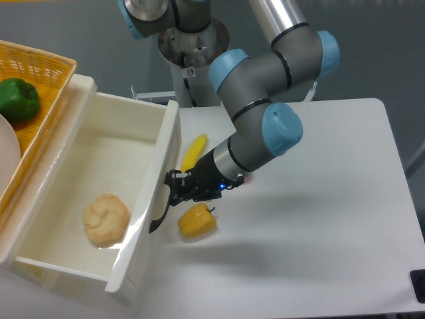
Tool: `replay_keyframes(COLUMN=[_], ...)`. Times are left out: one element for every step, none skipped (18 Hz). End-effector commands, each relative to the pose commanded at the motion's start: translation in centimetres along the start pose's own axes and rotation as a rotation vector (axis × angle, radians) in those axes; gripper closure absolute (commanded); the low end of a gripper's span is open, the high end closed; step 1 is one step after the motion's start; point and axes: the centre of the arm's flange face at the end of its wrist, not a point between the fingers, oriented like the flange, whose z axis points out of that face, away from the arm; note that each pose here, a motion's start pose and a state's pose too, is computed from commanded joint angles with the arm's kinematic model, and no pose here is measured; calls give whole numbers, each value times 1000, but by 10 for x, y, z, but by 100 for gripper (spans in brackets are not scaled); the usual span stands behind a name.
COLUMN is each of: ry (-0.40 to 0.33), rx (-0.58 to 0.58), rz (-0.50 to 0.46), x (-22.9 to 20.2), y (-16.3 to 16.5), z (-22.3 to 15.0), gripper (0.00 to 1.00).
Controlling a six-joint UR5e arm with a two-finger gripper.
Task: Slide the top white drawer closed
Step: 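Push the drawer front with the gripper into the cabinet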
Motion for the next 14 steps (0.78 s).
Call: replay_keyframes(ry=[1,3,2,2,1,2,2,2,3,2,2,2,3,3], rx=[1,-3,-4,-6,-8,-14,-16,-17,-21,-23,-26,-28,-33,-38], rz=[1,3,11,7,1,7,7,9,7,5,9,8,12,15], x=[2,4,9,10,12,16,17,18,19,22,27,28,31,36], y=[0,1,1,1,1,1,1,1,1,2,3,4,5,6], z=[0,2,3,4,6,10,11,12,13,15,18,19,22,25], gripper=[100,100,100,100,100,100,100,100,100,100,100,100,100,100])
